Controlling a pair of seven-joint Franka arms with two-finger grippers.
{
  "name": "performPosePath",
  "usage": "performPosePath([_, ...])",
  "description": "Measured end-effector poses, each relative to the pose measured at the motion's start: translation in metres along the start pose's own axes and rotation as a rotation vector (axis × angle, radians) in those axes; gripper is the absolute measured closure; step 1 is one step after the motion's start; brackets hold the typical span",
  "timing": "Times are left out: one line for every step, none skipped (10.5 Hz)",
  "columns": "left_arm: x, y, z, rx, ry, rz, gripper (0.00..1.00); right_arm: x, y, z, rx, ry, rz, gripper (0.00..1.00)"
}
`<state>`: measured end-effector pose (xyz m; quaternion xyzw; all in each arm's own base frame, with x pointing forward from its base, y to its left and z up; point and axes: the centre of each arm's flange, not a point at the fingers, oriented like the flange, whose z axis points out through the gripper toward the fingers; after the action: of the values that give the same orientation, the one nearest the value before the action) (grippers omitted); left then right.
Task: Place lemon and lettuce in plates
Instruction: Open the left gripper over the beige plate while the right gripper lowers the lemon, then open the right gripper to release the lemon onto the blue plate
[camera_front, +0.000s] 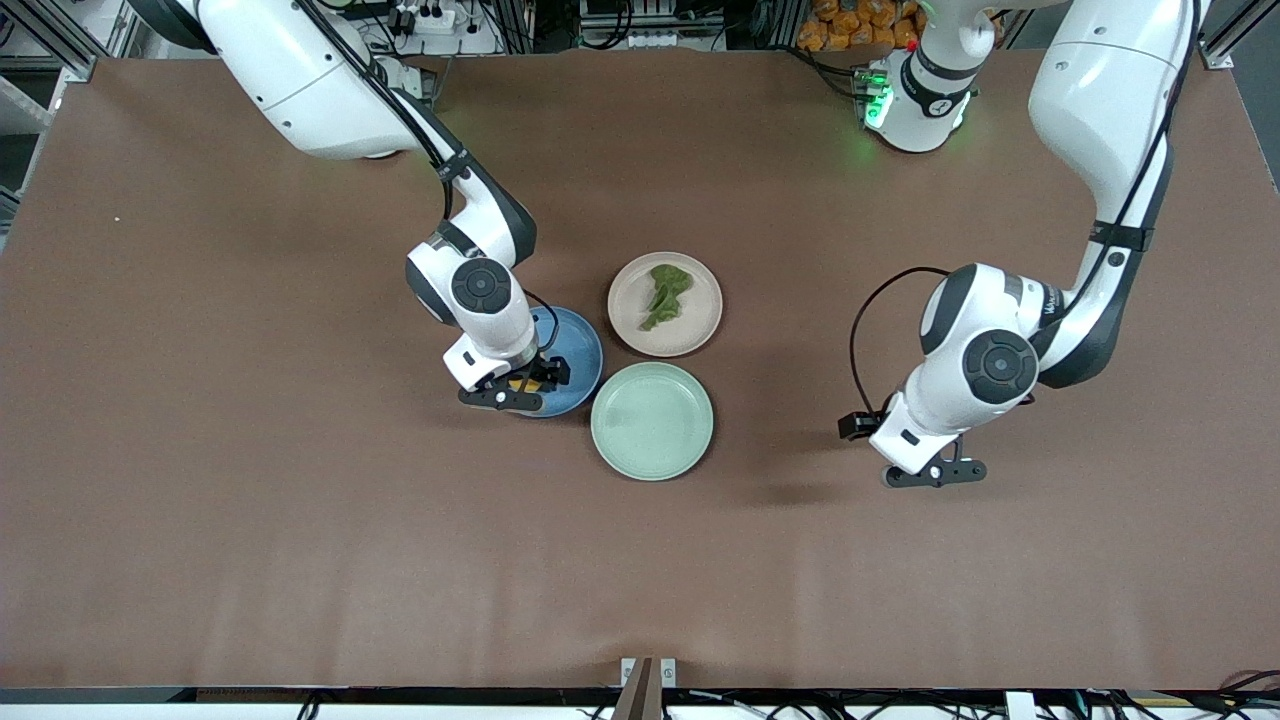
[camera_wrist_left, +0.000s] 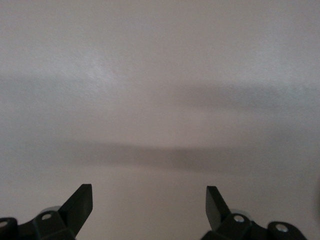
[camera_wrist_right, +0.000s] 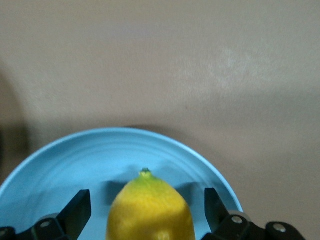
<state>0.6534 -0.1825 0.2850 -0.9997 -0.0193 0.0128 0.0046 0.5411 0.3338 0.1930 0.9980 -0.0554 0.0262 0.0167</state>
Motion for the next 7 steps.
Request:
performPosePath([0.003, -0.009, -0.005, 0.002, 0.009, 0.013, 0.0, 0.005, 0.002, -0.008, -0.003, 0.006, 0.008, 0.0])
performPosePath([0.006, -0.016, -0.011, 0.002, 0.019, 0.023, 0.0, 0.011, 0.005, -0.018, -0.006, 0.014, 0.015, 0.0])
performPosePath([0.007, -0.02, -0.016, 0.002, 0.026, 0.026, 0.0, 0.015, 0.009, -0.028, -0.013, 0.018, 0.026, 0.0])
performPosePath([0.007, -0.02, -0.019, 0.003, 0.031, 0.026, 0.0, 0.021, 0.016, -0.042, -0.013, 0.011, 0.044, 0.0])
performPosePath([0.007, -0.02, -0.022, 0.003, 0.036, 0.026, 0.0, 0.027, 0.025, -0.059, -0.002, -0.016, 0.054, 0.0])
performPosePath([0.007, -0.02, -0.026, 0.004, 0.042, 0.029, 0.0, 0.034, 0.039, -0.082, 0.005, -0.056, 0.051, 0.0])
performPosePath([0.006, -0.02, -0.033, 0.008, 0.05, 0.032, 0.0, 0.041, 0.057, -0.108, 0.0, -0.087, 0.047, 0.0])
